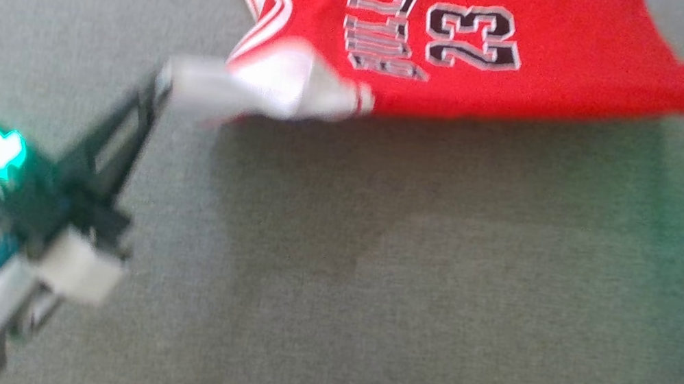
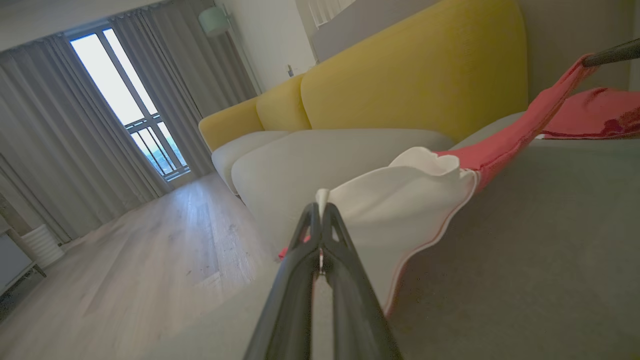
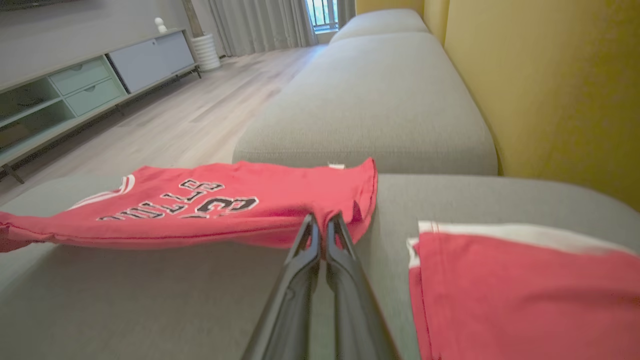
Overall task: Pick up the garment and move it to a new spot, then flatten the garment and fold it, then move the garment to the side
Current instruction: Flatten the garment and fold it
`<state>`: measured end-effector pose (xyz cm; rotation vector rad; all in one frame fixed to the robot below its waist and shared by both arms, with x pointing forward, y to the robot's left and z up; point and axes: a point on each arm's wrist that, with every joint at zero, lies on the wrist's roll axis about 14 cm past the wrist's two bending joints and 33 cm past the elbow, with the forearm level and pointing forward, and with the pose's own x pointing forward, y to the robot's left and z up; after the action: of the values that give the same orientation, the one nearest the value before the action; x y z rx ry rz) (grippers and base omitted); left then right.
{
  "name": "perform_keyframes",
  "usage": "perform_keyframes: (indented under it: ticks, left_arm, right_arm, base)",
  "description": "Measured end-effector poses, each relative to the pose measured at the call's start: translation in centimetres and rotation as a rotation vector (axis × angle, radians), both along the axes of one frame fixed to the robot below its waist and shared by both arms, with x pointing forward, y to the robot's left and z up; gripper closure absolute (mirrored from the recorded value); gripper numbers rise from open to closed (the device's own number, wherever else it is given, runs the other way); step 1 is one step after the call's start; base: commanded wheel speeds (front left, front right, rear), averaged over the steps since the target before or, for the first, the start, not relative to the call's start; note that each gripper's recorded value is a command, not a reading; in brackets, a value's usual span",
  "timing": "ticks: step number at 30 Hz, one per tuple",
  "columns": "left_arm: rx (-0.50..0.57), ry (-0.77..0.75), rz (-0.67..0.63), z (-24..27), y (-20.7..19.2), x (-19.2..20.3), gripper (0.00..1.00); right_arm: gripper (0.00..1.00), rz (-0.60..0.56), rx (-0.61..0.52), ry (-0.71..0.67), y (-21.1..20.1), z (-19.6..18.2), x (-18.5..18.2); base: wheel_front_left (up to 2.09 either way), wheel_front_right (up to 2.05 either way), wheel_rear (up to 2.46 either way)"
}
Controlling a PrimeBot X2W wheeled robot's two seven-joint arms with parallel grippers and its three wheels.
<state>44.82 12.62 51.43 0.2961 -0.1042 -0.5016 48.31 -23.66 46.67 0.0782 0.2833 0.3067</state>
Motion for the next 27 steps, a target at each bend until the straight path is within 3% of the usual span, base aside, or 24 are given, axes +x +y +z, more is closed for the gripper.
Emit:
perform_keyframes:
  ticks: [7, 18, 22, 27]
  left_arm:
    - [0.040, 0.090, -0.008, -2.9, 0.0, -5.6, 1.00]
    - [-0.018, 0.194, -0.002, -4.5, -0.4, -12.0, 1.00]
    - [-0.018, 0.241, -0.007, -5.1, -0.4, -13.0, 1.00]
    - [-0.019, 0.263, -0.008, -5.4, -0.4, -12.6, 1.00]
  right_arm:
    - [1.00, -0.036, 0.015, 0.084, -1.0, -2.0, -5.8]
    - [1.00, -0.094, 0.059, 0.175, -2.4, -4.5, -12.8]
    - [1.00, -0.090, 0.069, 0.200, -2.2, -5.1, -14.2]
    - [1.00, -0.102, 0.063, 0.187, -2.8, -4.9, -13.4]
  base:
    - [0.00, 0.00, 0.00]
    - [0.00, 0.00, 0.00]
    - [0.00, 0.00, 0.00]
    - [0.00, 0.00, 0.00]
